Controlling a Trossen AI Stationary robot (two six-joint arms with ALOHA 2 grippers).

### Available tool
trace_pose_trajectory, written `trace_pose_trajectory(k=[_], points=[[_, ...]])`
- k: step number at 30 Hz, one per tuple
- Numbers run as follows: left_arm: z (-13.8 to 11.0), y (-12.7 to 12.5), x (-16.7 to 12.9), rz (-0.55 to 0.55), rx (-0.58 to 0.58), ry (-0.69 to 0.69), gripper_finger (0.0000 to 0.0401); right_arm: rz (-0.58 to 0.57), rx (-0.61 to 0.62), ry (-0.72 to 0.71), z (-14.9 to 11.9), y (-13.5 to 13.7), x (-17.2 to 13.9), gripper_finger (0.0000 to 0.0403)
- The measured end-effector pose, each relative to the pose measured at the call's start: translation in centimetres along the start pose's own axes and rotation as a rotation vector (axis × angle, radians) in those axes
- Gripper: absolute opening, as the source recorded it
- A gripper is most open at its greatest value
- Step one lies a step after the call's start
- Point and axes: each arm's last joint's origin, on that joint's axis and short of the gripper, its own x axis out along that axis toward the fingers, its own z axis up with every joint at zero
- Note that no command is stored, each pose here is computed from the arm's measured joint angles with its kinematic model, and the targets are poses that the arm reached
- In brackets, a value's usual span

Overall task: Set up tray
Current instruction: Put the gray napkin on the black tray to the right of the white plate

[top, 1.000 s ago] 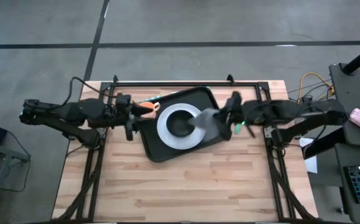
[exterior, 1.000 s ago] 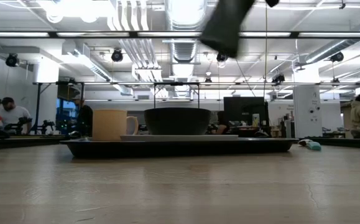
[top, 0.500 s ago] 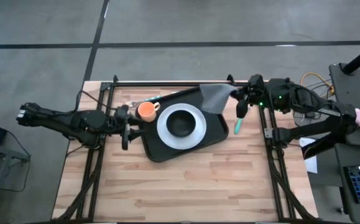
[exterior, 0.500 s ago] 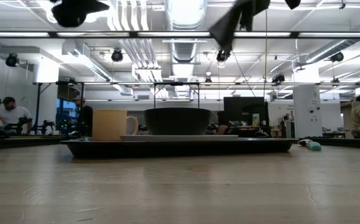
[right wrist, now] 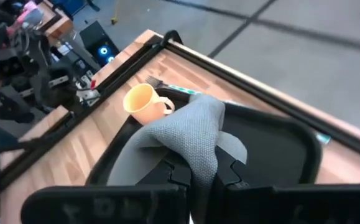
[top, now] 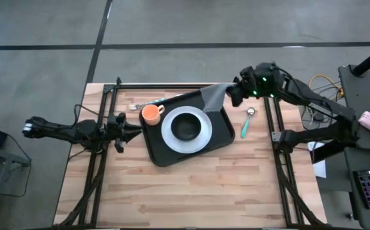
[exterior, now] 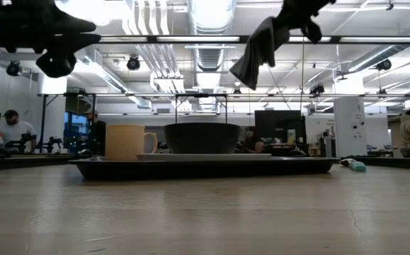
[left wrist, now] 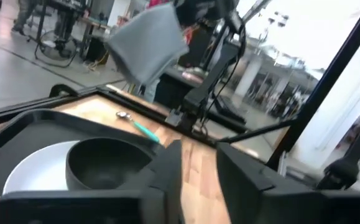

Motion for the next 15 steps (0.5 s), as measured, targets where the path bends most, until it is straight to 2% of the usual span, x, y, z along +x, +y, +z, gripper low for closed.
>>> trace_pose_trajectory(k=[5,15], points=[[-0.7,0.4,-0.4,-0.006,-0.007,-0.018,0.0008,-0.014,0.139,0.05,0.9,-2.2,2.7,0.0008],[-0.8,0.5,-0.4,-0.001,-0.012,-0.028,0.0001,-0.121,0.347,0.17,1.3,-8.1,7.4,0.0008]])
